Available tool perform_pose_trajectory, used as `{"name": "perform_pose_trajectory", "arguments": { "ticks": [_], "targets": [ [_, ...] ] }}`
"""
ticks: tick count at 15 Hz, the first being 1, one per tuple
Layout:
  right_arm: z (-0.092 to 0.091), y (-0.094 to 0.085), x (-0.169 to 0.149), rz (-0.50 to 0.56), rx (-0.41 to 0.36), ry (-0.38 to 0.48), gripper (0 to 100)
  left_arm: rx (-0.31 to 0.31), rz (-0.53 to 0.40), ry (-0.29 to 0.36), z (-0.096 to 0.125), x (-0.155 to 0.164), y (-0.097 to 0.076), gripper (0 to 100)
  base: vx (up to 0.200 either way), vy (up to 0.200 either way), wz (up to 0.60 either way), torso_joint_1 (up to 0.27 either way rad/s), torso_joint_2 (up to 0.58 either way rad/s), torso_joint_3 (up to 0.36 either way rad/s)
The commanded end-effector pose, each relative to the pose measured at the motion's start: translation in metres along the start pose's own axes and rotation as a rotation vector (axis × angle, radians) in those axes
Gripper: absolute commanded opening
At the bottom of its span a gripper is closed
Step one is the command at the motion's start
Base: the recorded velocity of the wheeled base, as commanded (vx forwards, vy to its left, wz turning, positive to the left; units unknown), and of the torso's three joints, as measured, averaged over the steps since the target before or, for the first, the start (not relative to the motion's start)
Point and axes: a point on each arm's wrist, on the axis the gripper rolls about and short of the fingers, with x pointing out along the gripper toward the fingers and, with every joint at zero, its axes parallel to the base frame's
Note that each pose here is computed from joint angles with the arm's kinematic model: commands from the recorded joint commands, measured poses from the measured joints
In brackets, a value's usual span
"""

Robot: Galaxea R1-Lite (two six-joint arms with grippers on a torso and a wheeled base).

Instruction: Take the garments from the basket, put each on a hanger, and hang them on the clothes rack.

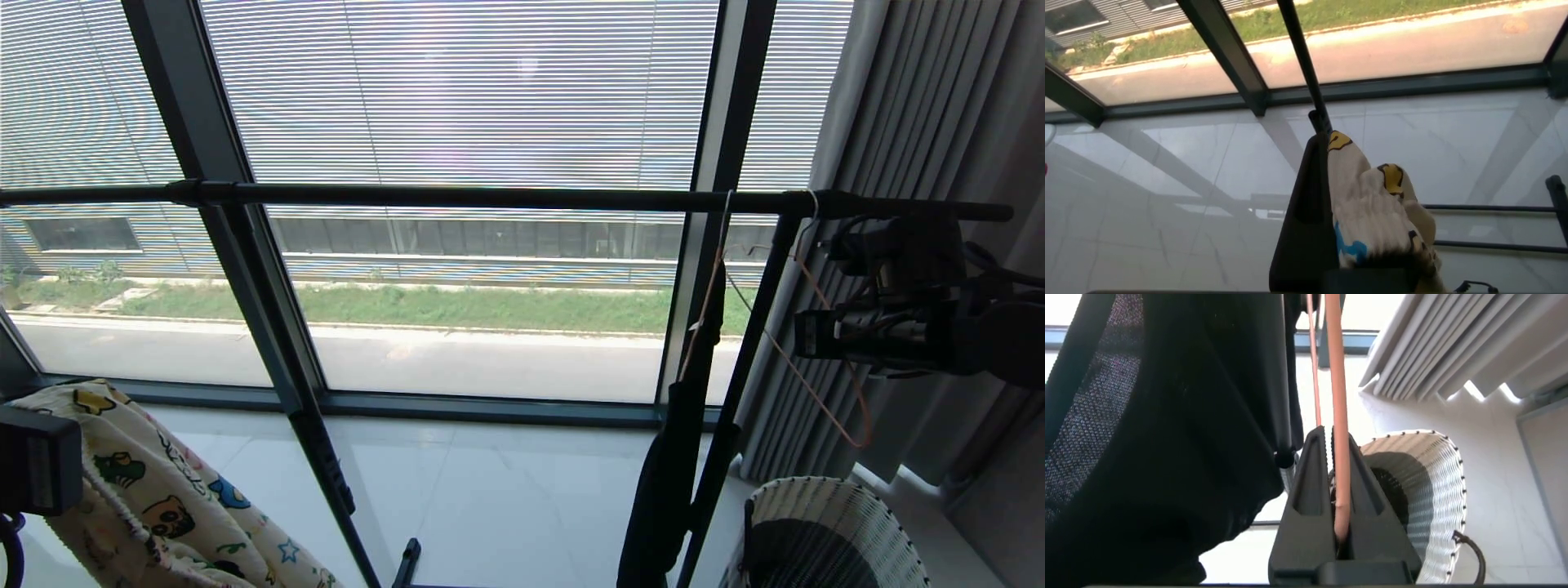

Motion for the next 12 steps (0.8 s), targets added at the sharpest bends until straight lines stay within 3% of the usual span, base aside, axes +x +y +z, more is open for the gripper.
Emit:
{"name": "perform_pose_trajectory", "arguments": {
  "ticks": [1, 3, 7, 12],
  "targets": [
    [0.003, -0.001, -0.006, 0.004, 0.01, -0.029, 0, 0.0, 0.0, -0.001, 0.0, 0.0, 0.0, 0, 0.0, 0.0, 0.0, 0.0, 0.0, 0.0],
    [0.007, 0.0, -0.012, 0.021, 0.028, -0.111, 0, -0.001, 0.001, -0.002, 0.0, -0.001, 0.0, 0, 0.0, 0.0, 0.0, 0.0, 0.0, 0.0],
    [-0.004, -0.006, -0.022, -0.006, 0.05, -0.226, 0, -0.006, 0.004, -0.015, 0.0, -0.004, 0.001, 0, 0.0, 0.0, 0.0, 0.0, 0.0, 0.0],
    [-0.026, -0.012, -0.046, 0.007, -0.037, -0.279, 0, -0.008, 0.007, -0.025, 0.0, -0.007, 0.002, 0, 0.0, 0.0, 0.0, 0.0, 0.0, 0.0]
  ]
}}
